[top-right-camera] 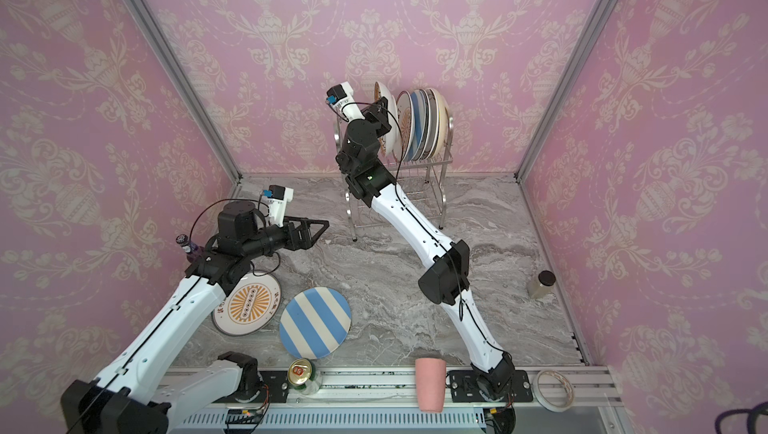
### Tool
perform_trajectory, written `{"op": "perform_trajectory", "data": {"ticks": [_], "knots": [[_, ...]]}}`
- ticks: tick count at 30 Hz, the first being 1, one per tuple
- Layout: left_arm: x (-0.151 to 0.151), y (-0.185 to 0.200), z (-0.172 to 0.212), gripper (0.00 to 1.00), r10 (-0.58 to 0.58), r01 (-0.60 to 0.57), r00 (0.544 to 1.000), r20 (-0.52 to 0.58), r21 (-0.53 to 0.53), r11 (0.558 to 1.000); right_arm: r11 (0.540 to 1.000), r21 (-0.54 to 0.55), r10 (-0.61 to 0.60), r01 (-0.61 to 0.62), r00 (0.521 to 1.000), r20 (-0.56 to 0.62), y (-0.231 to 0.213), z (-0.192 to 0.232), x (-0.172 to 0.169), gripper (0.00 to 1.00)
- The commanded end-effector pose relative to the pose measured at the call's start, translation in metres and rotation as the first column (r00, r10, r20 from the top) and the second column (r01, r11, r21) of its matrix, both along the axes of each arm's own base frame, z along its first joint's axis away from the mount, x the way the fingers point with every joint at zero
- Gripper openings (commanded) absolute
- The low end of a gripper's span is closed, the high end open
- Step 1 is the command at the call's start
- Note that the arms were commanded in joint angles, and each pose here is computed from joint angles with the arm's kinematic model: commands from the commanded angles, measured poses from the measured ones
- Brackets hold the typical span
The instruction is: Load the plates into the dish rack
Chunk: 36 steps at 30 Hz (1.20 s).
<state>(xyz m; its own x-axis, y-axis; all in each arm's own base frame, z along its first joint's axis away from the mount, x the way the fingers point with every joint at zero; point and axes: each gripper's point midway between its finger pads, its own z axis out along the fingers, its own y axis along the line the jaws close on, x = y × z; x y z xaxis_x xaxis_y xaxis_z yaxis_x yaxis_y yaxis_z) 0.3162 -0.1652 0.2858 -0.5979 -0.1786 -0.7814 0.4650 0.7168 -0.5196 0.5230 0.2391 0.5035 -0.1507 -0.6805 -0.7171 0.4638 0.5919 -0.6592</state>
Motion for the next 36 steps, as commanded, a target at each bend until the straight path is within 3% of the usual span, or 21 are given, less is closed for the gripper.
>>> {"op": "perform_trajectory", "data": {"ticks": [1, 28, 36], "knots": [[-0.002, 0.002, 0.003, 0.99, -0.011, 0.011, 1.0, 0.018, 0.013, 1.0, 0.998, 0.055, 0.019, -0.027, 0.989, 0.148, -0.013, 0.039, -0.012, 0.0], [0.0, 0.005, 0.001, 0.99, -0.003, 0.002, 1.0, 0.015, 0.02, 1.0, 0.998, -0.067, 0.021, -0.016, 0.997, 0.079, -0.003, 0.0, 0.017, 0.0], [-0.001, 0.006, 0.0, 0.99, 0.001, -0.002, 1.0, 0.013, 0.019, 1.0, 0.998, -0.063, 0.021, -0.017, 0.997, 0.076, -0.004, 0.003, 0.014, 0.12]]}}
